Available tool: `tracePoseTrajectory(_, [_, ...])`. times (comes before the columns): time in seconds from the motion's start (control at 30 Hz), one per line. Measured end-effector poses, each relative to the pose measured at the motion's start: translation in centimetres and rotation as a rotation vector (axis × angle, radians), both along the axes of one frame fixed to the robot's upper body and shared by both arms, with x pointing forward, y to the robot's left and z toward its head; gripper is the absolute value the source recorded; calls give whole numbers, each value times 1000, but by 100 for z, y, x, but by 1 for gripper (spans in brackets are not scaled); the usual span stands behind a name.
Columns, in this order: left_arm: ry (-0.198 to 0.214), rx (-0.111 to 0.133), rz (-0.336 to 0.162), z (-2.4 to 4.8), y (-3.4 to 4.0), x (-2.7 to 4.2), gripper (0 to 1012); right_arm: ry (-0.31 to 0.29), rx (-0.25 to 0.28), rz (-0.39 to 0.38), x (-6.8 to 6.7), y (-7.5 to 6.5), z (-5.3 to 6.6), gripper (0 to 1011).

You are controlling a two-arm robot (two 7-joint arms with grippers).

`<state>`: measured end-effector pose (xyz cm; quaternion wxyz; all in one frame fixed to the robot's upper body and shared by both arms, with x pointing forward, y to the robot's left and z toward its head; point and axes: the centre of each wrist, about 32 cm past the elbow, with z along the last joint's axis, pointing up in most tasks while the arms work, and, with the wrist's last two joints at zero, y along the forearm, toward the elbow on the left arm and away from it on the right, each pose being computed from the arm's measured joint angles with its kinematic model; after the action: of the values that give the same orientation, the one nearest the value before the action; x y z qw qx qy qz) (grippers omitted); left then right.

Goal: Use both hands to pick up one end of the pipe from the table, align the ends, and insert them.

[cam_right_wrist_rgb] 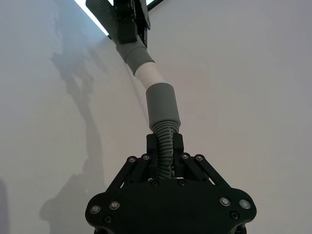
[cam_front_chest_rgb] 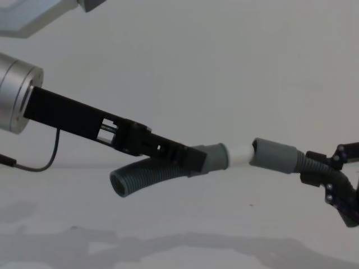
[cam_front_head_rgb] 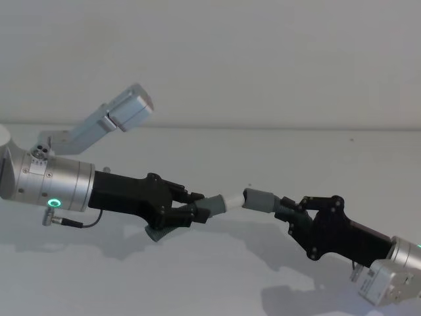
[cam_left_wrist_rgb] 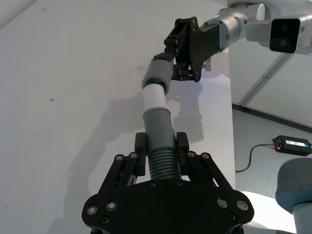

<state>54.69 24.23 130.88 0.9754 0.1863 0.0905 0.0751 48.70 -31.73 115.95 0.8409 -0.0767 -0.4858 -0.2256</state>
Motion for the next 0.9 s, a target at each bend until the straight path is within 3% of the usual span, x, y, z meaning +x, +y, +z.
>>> tracePoseTrajectory(0.4, [22,-4,-20,-40,-34,11,352,8,6,-14,7,35,12,155])
tracePoseTrajectory(0.9, [35,-4,-15,-44,-40,18,351,-26,6,13,30,19,9,155])
